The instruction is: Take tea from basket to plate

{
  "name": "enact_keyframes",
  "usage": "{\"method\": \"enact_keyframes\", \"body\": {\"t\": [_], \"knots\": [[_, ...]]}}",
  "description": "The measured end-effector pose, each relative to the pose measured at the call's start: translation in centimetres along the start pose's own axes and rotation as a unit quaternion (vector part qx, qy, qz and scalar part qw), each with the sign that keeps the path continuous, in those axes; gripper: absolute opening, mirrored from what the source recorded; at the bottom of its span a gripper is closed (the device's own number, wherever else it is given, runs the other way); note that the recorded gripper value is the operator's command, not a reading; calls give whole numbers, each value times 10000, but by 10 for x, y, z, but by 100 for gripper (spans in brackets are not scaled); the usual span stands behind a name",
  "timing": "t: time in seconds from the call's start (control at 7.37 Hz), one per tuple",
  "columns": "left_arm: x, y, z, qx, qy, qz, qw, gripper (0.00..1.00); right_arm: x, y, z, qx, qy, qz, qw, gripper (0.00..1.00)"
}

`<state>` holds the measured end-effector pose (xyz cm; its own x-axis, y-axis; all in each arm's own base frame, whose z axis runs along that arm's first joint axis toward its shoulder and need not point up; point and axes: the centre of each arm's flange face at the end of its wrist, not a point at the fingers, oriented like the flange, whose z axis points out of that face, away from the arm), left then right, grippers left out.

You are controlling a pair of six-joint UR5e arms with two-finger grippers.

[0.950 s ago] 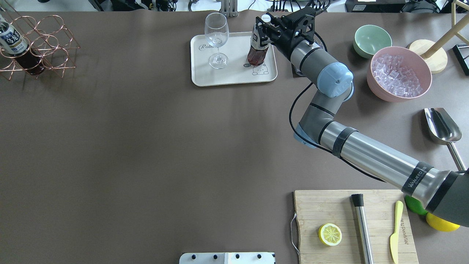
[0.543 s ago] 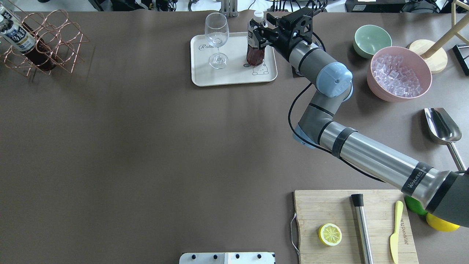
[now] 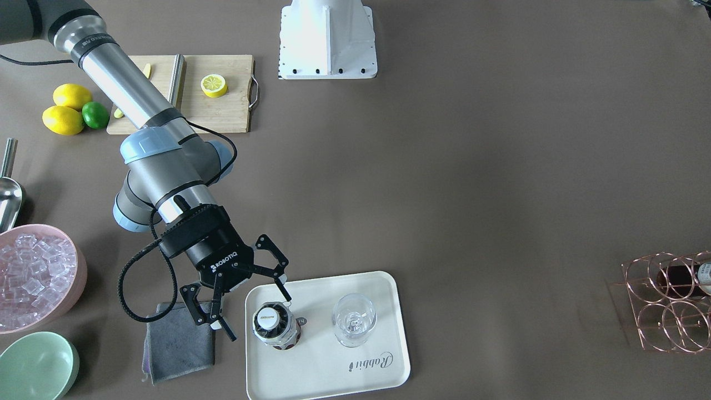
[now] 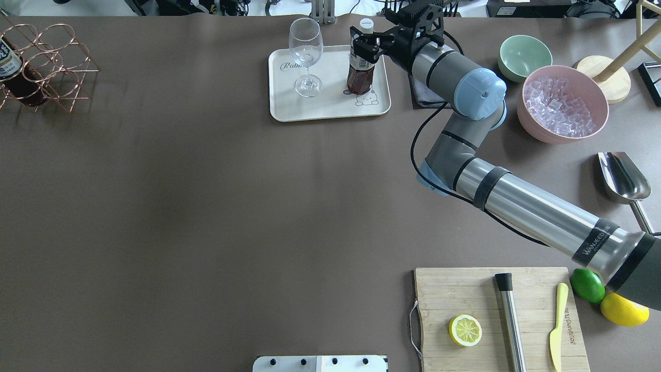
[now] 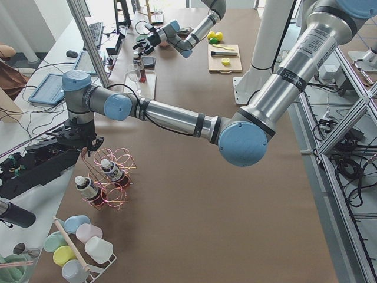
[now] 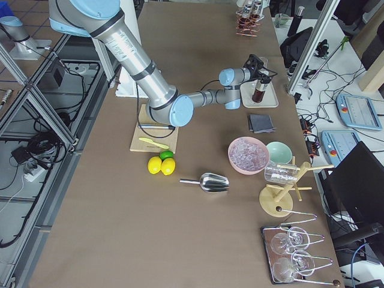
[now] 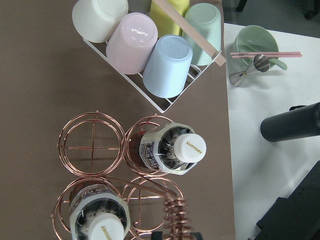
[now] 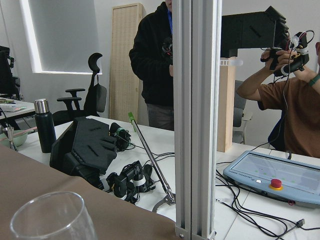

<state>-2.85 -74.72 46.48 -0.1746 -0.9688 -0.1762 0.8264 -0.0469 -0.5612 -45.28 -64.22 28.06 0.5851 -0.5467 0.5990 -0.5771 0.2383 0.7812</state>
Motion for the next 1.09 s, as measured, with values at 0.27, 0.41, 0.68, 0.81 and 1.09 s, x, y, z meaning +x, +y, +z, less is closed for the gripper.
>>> {"method": "enact_keyframes", "body": {"t": [0.27,0.41,0.68,0.81,1.09], "knots": [[-2,-11,5,14,-21,-23,10000,0,38,-34,-3,-497,-277,-94,9983,100],[-3,-12,6,16,-28,-28,10000,43,61,-43,-7,-868,-427,-112,9952,100],[-3,-13,5,14,-5,-52,10000,98,114,-50,-24,-2161,-832,66,9728,100],[-3,-12,5,28,0,-40,10000,98,133,-50,-33,-2666,-1011,164,9584,100],[-3,-13,4,36,14,-22,10000,97,137,-31,-41,-3399,-1274,284,9313,100]]}}
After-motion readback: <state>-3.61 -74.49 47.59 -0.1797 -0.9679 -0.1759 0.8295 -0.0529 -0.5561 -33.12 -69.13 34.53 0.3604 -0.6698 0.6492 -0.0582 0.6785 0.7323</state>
